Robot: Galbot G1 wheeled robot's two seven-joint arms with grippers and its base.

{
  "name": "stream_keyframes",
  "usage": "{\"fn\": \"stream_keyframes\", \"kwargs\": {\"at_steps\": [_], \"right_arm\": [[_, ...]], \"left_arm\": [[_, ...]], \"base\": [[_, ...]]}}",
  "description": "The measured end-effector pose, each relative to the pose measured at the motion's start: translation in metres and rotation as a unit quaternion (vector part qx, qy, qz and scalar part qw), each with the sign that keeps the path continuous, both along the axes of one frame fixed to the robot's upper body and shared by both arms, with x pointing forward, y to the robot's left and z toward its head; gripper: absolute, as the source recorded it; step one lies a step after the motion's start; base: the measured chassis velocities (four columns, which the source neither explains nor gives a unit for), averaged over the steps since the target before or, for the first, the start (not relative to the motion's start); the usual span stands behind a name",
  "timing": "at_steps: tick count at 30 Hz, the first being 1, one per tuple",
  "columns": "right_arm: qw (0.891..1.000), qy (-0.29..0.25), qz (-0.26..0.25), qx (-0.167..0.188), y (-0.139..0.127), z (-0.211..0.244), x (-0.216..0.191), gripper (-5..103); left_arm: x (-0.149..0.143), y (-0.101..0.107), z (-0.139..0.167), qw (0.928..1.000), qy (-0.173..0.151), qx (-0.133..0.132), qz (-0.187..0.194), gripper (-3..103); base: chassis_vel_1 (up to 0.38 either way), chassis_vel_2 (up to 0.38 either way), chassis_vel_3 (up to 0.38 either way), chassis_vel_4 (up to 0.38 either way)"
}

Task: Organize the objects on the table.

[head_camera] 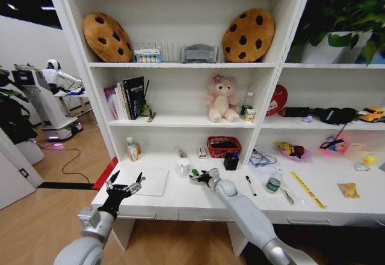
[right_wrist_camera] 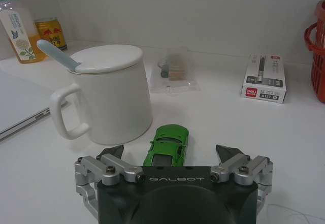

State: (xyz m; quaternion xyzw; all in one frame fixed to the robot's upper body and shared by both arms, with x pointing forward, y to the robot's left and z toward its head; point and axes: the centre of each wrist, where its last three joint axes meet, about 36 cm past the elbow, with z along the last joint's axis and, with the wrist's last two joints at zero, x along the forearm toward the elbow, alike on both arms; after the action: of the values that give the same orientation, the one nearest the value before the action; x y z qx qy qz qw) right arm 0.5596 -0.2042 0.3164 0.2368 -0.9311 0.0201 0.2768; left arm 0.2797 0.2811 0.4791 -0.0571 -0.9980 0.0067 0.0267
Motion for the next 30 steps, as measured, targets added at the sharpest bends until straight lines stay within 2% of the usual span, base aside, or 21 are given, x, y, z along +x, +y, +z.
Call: {"fn": "stream_keyframes", "kwargs": {"at_steps": [1,3,4,5,7,8,10,11,13,14,16,19,26,29,30], "right_arm": [[1.0,0.0,0.0,0.0,0.0,0.0,0.0,94],[1.0,0.0,0.0,0.001,0.0,0.0,-0.001,94],[1.0,0.0,0.0,0.001,0.001,-0.001,-0.001,83],[1.0,0.0,0.0,0.001,0.001,-0.001,-0.001,83],[1.0,-0.002,0.002,-0.003,0.001,-0.002,-0.004,72],[1.0,-0.002,0.002,-0.003,0.001,-0.002,-0.004,72],[1.0,-0.002,0.003,-0.003,0.001,-0.003,-0.005,61],[1.0,-0.002,0.003,-0.003,0.001,-0.003,-0.005,61],[1.0,-0.001,0.002,-0.003,0.001,-0.004,-0.006,50],[1.0,-0.001,0.002,-0.003,0.001,-0.004,-0.006,50],[1.0,-0.001,0.002,-0.003,0.001,-0.004,-0.007,40],[1.0,-0.001,0.002,-0.002,0.001,-0.005,-0.007,36],[1.0,-0.011,0.0,-0.01,-0.003,-0.002,-0.015,36],[1.0,-0.023,-0.001,-0.017,-0.007,0.003,-0.029,36],[0.999,-0.03,-0.009,-0.027,-0.015,0.009,-0.048,36]], "left_arm": [[0.0,0.0,0.0,1.0,0.0,0.0,0.0,100],[0.0,0.0,0.0,1.0,0.0,0.0,0.0,100],[0.0,0.0,0.0,1.0,0.0,0.0,0.0,100],[0.0,0.0,0.0,1.0,0.0,0.0,0.0,100],[0.0,0.0,0.0,1.0,0.0,0.0,0.0,100],[0.0,0.0,0.0,1.0,0.0,0.0,0.0,100],[0.0,0.0,0.0,1.0,0.0,0.0,0.0,100],[0.0,0.0,0.0,1.0,0.0,0.0,0.0,100],[0.0,0.0,0.0,1.0,0.0,0.0,0.0,100],[0.0,0.0,0.0,1.0,0.0,0.0,0.0,100],[0.0,0.0,0.0,1.0,0.0,0.0,0.0,100],[0.0,0.0,0.0,1.0,0.0,0.0,0.0,100],[0.0,0.0,0.0,1.0,0.0,0.0,0.0,100],[0.0,0.0,0.0,1.0,0.0,0.0,0.0,100],[0.0,0.0,0.0,1.0,0.0,0.0,0.0,100]], "base": [[0.0,0.0,0.0,0.0],[0.0,0.0,0.0,0.0],[0.0,0.0,0.0,0.0],[0.0,0.0,0.0,0.0],[0.0,0.0,0.0,0.0],[0.0,0.0,0.0,0.0],[0.0,0.0,0.0,0.0],[0.0,0.0,0.0,0.0],[0.0,0.0,0.0,0.0],[0.0,0.0,0.0,0.0],[0.0,0.0,0.0,0.0],[0.0,0.0,0.0,0.0],[0.0,0.0,0.0,0.0],[0.0,0.0,0.0,0.0],[0.0,0.0,0.0,0.0]]}}
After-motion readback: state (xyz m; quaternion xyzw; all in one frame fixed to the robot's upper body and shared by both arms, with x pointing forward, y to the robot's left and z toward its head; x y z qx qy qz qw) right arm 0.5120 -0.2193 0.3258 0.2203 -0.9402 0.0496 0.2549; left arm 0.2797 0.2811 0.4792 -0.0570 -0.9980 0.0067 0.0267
